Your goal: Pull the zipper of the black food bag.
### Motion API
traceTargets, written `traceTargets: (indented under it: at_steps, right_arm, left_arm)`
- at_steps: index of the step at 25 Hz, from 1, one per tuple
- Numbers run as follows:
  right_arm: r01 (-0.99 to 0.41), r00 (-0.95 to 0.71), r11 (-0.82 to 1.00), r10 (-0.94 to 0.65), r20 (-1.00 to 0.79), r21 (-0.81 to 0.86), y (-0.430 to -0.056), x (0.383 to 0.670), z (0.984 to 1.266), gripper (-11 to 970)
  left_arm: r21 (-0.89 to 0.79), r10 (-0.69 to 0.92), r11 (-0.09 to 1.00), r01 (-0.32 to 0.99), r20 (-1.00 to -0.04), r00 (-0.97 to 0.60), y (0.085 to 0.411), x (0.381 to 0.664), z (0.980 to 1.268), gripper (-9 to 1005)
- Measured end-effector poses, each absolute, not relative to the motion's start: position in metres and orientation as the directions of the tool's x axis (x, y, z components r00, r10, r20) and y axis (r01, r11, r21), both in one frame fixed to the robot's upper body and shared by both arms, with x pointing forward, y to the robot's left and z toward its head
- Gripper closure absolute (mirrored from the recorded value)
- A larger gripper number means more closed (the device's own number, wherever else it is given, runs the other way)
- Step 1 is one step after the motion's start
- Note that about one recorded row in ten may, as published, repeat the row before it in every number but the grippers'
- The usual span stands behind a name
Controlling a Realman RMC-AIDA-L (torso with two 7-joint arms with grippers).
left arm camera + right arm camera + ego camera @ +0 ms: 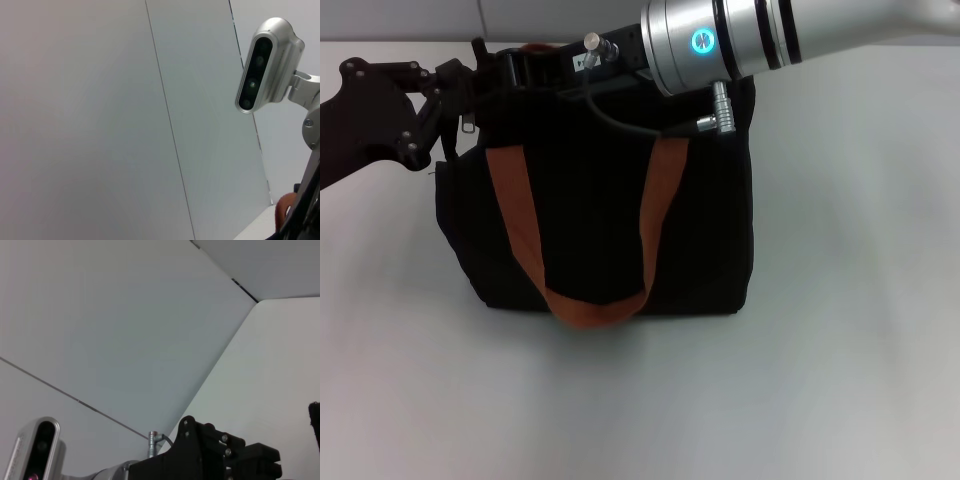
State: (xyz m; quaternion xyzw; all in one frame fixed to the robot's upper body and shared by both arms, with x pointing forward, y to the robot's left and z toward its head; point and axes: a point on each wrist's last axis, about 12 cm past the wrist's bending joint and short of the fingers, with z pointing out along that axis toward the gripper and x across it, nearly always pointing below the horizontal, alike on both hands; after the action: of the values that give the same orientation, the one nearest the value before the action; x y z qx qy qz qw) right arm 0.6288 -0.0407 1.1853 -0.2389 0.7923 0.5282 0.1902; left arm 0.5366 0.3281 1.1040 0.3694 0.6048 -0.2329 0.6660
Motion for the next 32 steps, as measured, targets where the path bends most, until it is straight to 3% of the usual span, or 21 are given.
traceTargets:
  at_steps: [13, 32]
  right_arm:
    - [-0.588, -0.805, 0.346, -0.166, -0.569, 0.731, -0.041, 0.6316, 1.1839, 746]
    - [-0.606, -0.792, 0.343, -0.17, -0.587, 0.718, -0.035, 0.6291, 1.1823, 826]
  left_arm:
    - [0.207, 0.133, 0.619, 0.758, -0.978, 0.158, 0.3284, 0.5348, 1.1031, 971]
    - [0.204, 0.132, 0.625, 0.753, -0.979, 0.156, 0.3319, 0.532, 1.1024, 971]
